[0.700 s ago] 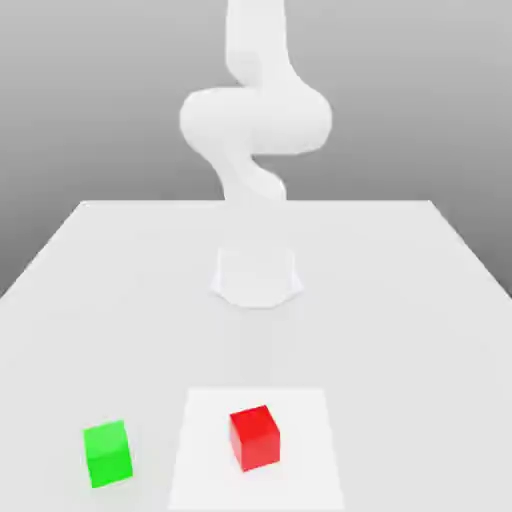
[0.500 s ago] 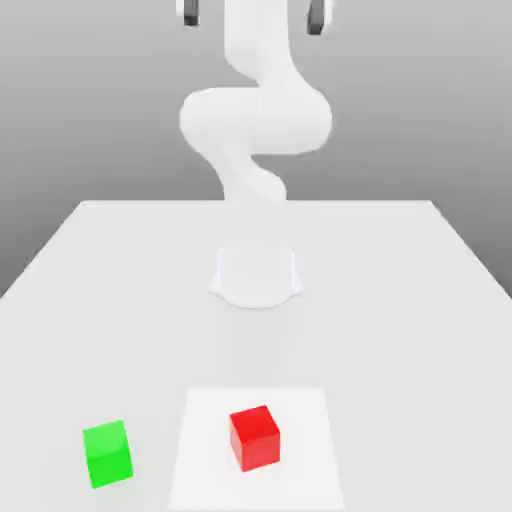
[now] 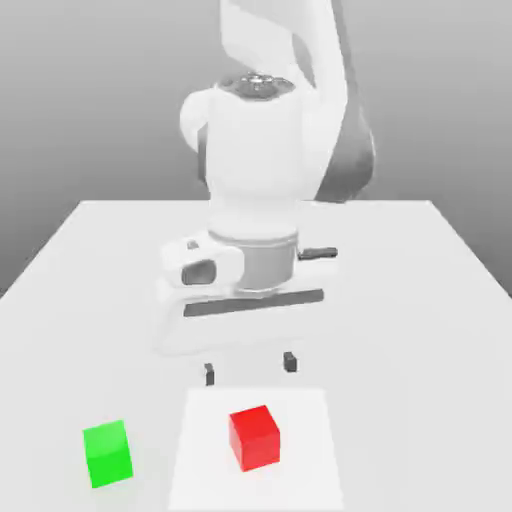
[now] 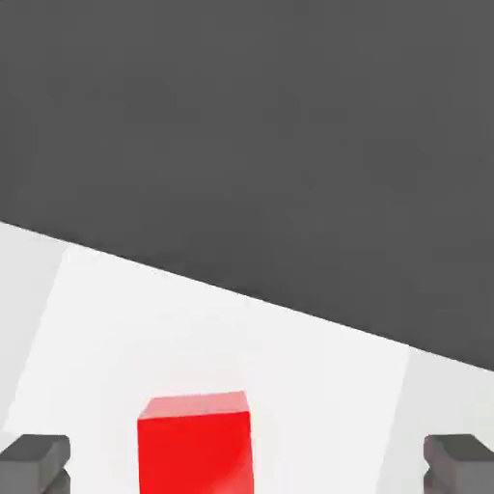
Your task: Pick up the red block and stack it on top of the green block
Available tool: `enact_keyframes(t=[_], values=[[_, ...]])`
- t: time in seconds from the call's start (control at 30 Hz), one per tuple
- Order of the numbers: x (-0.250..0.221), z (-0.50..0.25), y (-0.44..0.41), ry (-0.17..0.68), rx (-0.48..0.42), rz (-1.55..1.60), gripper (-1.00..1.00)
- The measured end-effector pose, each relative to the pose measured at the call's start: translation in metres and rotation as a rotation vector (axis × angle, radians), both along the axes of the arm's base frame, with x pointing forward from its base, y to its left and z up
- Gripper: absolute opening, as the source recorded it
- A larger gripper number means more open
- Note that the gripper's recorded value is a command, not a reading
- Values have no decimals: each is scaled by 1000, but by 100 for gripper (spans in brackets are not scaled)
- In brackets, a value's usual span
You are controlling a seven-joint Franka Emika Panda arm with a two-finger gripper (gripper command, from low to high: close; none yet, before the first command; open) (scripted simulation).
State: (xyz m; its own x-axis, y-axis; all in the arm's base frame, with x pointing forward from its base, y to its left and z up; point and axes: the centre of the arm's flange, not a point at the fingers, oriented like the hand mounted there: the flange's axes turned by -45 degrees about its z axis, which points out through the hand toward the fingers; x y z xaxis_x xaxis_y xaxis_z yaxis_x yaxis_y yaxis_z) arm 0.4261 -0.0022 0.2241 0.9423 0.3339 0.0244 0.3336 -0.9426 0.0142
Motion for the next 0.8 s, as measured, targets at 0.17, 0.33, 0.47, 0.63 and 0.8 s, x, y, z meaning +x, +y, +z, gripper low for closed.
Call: enact_keyframes(t=[0.17, 0.33, 0.47, 0.63, 0.8], values=[[-6, -61, 0, 27, 5, 11, 0], [-7, -78, 0, 28, 5, 12, -100], [-7, -77, 0, 28, 5, 12, -100], [-6, -29, 0, 28, 6, 11, -100], [5, 7, -120, 29, 6, -122, -100]])
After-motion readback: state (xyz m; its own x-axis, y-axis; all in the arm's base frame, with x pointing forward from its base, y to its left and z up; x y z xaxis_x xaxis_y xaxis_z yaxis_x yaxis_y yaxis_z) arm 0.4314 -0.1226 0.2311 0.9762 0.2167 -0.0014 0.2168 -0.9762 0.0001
